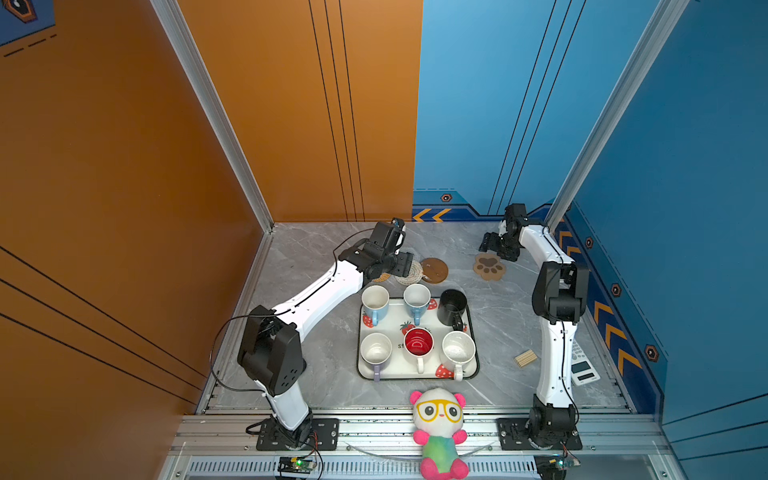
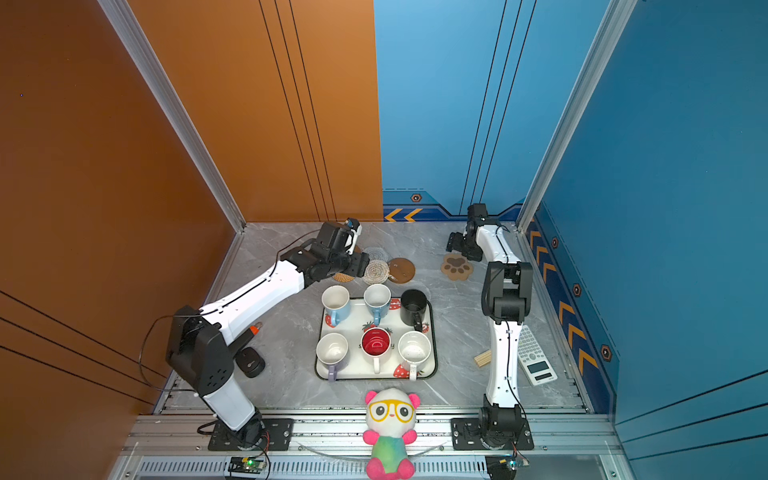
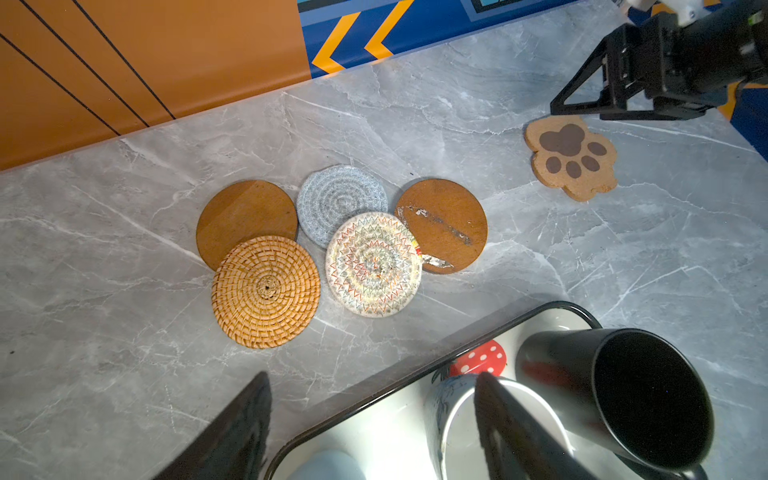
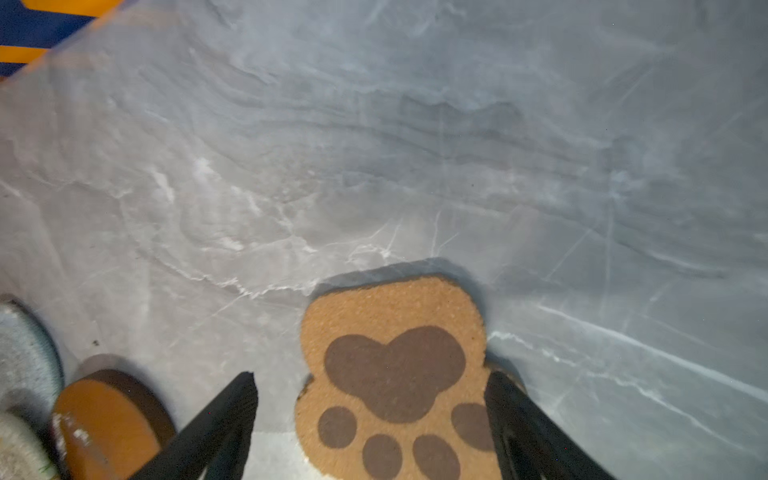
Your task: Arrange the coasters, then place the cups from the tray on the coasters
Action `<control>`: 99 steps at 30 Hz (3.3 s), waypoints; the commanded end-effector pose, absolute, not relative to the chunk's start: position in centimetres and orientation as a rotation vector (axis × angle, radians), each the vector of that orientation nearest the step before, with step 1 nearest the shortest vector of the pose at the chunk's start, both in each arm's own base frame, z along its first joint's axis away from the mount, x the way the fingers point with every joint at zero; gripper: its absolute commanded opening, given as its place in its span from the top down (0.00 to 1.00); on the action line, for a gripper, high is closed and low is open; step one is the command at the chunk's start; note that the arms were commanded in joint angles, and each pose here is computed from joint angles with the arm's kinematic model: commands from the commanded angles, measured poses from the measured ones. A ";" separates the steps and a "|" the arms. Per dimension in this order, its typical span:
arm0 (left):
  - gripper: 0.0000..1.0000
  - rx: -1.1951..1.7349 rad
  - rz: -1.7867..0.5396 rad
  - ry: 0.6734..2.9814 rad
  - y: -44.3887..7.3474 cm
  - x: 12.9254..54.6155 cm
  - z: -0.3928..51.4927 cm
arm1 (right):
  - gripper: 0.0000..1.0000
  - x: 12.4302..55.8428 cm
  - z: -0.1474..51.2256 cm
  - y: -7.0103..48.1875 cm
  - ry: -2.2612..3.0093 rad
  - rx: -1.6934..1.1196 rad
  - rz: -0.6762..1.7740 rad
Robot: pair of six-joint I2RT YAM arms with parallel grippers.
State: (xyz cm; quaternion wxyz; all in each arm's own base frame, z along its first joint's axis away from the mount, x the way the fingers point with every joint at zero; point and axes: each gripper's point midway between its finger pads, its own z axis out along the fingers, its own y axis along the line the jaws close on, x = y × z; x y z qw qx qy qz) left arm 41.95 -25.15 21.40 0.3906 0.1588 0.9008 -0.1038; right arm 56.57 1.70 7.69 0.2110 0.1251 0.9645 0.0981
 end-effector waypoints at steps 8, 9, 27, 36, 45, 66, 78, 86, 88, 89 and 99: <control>0.22 0.313 -0.259 2.259 -23.1 41.1 22.6 | 0.13 54.6 12.4 12.8 2.650 -0.021 0.253; 0.22 0.310 -0.259 2.256 -22.9 40.9 22.7 | 0.12 54.3 12.2 14.4 2.654 -0.069 0.259; 0.22 0.205 -0.270 2.220 -19.4 39.4 23.4 | 0.06 51.5 3.9 24.1 2.769 -0.406 0.072; 0.22 0.178 -0.282 2.208 -18.9 39.0 23.6 | 0.05 50.9 2.4 23.8 2.794 -0.448 -0.012; 0.22 0.155 -0.293 2.182 -18.4 38.5 24.2 | 0.04 50.9 2.1 23.0 2.798 -0.466 -0.070; 0.22 0.145 -0.327 2.164 -18.6 38.5 24.2 | 0.04 52.5 3.1 17.7 2.829 -0.318 -0.055; 0.38 0.239 -0.524 2.122 -24.2 42.5 25.6 | 0.04 53.8 9.7 18.2 2.715 -0.252 0.199; 0.70 0.350 -0.691 2.185 -31.0 49.2 23.1 | 0.41 55.1 11.3 17.9 2.669 -0.128 0.423; 0.80 0.358 -0.706 2.222 -31.9 50.4 21.8 | 0.64 55.4 10.7 18.3 2.667 -0.116 0.458; 0.85 0.359 -0.716 2.244 -32.2 50.9 21.0 | 0.77 55.5 10.4 18.6 2.669 -0.113 0.475; 1.00 0.263 -0.750 2.306 -32.1 55.5 15.9 | 1.00 56.9 6.6 19.3 2.696 -0.018 0.573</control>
